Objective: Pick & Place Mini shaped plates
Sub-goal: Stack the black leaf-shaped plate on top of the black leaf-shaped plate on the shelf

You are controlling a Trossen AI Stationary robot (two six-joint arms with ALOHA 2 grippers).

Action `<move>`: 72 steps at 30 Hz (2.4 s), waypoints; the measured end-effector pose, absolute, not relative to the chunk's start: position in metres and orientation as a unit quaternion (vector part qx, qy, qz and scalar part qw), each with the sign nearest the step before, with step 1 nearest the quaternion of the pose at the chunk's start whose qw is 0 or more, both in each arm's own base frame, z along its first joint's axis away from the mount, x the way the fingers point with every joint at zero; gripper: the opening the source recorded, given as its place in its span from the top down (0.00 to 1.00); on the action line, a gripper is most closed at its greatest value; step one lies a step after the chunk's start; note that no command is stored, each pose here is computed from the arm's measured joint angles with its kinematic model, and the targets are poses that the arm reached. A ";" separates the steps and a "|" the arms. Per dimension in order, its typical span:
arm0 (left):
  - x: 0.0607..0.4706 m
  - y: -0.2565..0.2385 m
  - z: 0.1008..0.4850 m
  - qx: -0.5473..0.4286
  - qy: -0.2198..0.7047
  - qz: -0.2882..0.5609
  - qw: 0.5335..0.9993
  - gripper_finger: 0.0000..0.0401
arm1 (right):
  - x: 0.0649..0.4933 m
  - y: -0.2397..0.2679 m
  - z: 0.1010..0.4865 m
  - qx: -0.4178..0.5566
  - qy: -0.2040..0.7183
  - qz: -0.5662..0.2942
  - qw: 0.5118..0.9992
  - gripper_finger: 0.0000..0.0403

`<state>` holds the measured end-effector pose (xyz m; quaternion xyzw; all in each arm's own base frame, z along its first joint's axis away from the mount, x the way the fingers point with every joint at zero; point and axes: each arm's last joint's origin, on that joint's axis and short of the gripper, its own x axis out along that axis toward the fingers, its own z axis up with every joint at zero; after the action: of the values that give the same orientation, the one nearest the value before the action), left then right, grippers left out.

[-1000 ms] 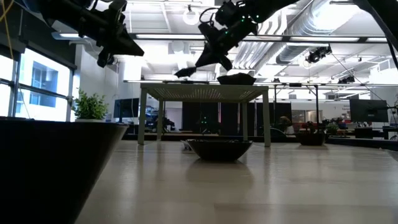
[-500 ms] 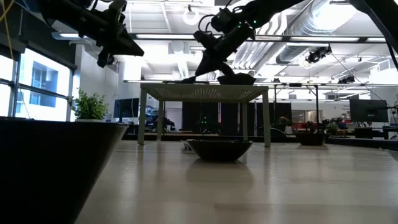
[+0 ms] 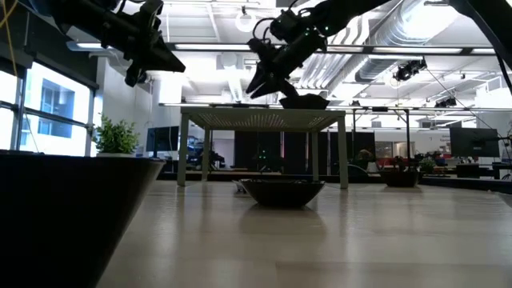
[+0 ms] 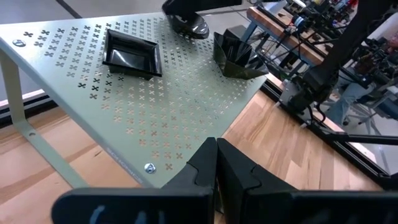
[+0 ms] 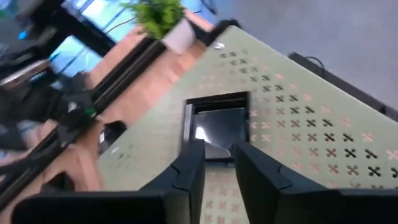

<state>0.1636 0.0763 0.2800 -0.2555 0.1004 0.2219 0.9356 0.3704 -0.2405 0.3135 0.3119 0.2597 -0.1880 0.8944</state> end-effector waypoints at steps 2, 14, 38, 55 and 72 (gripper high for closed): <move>0.164 0.076 0.280 -0.255 0.100 0.222 0.936 1.00 | 0.362 -0.235 0.327 0.286 0.260 -0.176 0.905 0.81; 0.167 0.078 0.279 -0.246 0.102 0.228 0.937 1.00 | 0.348 -0.160 0.365 0.114 0.340 -0.094 0.929 0.99; 0.179 0.081 0.268 -0.228 0.144 0.183 0.946 1.00 | 0.344 -0.104 0.330 0.110 0.197 -0.059 0.972 1.00; 0.146 0.109 0.278 -0.315 0.265 0.263 0.873 1.00 | 0.179 -0.046 0.346 0.152 0.060 -0.227 0.960 1.00; 0.140 0.121 0.242 -0.291 0.462 0.208 0.811 1.00 | 0.172 -0.042 0.334 0.165 0.121 -0.214 0.955 1.00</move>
<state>0.1397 0.1215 0.2419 -0.2908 0.4622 0.2082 0.8115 0.1721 -0.0424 0.3340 0.1654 0.1214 -0.2144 0.9550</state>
